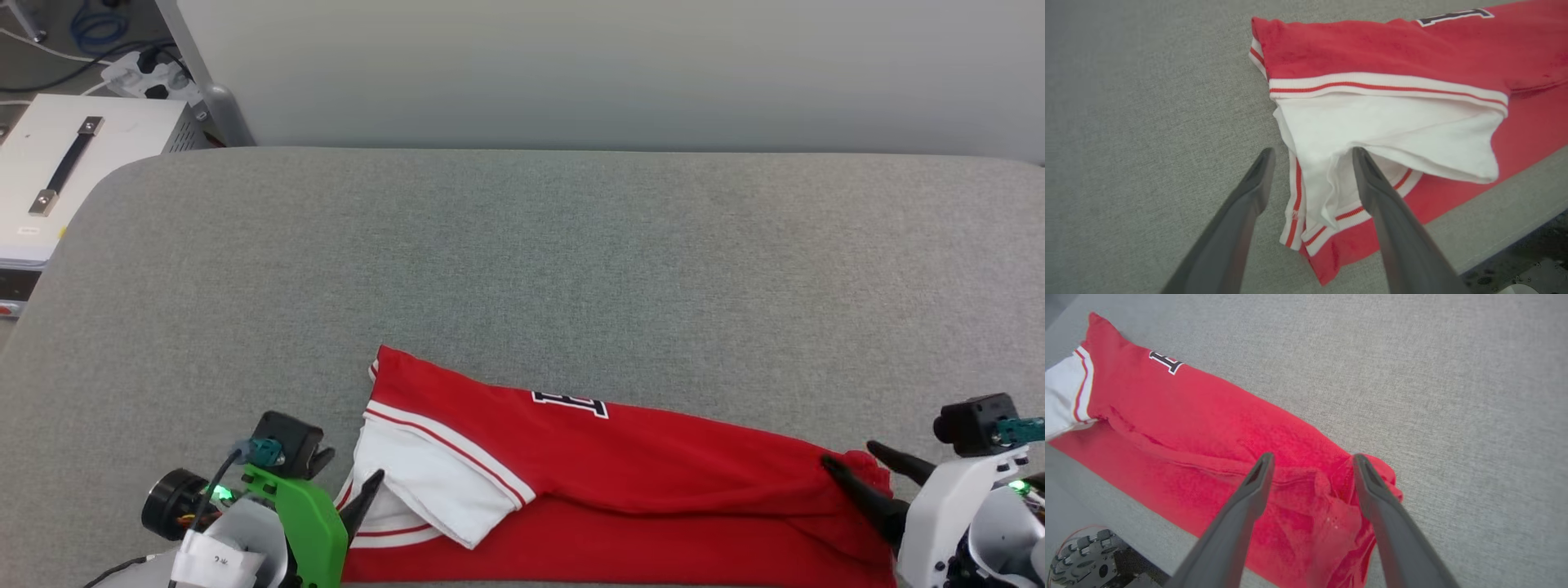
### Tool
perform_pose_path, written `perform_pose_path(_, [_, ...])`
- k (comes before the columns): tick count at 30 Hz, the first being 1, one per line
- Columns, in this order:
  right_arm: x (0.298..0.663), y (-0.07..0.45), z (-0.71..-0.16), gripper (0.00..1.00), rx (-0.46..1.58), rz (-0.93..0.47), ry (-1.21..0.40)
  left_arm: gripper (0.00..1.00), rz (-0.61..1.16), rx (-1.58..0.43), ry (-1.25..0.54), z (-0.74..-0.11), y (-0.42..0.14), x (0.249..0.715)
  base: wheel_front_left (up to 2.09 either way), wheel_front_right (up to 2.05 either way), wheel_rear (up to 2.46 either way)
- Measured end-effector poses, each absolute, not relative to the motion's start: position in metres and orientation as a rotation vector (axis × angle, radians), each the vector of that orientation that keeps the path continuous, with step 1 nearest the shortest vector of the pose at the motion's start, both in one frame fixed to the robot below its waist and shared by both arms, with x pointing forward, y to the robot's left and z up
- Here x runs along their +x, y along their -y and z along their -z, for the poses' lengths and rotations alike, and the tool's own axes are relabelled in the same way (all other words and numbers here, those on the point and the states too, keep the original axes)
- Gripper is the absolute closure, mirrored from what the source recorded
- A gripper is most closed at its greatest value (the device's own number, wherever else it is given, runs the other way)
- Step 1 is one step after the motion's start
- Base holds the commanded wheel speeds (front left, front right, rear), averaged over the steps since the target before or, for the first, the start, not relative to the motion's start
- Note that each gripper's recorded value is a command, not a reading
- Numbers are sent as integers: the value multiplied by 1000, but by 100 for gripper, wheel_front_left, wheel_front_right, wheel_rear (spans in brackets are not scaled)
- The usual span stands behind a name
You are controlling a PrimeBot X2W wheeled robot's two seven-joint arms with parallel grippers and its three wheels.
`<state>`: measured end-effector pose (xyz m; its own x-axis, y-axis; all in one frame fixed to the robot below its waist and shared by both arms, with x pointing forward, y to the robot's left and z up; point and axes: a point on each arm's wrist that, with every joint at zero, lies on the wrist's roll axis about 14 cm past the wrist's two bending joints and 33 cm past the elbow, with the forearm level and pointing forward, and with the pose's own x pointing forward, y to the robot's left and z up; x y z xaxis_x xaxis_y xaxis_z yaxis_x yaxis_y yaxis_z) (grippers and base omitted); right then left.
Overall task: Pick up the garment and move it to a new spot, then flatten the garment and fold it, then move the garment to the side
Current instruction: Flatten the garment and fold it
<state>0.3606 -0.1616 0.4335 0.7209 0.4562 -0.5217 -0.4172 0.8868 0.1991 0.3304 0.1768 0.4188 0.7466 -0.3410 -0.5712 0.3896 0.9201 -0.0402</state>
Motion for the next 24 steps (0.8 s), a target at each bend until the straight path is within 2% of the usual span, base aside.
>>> perform_pose_path(5, [370, 169, -473, 0, 73, -468, -473, 0, 304, 72, -431, -447, -185, 345, 0, 0, 0])
perform_pose_path(10, [375, 190, -493, 0, 42, -419, -456, 0, 205, 85, -279, -473, -196, 356, 0, 0, 0])
perform_pose_path(15, [370, 210, -480, 0, 55, -366, -566, 0, 117, 101, -190, -490, -208, 363, 0, 0, 0])
perform_pose_path(18, [360, 215, -460, 0, 81, -354, -693, 0, 67, 114, -103, -509, -211, 370, 0, 0, 0])
perform_pose_path(24, [352, 206, -432, 0, 171, -363, -826, 0, -16, 119, -4, -523, -216, 369, 0, 0, 0])
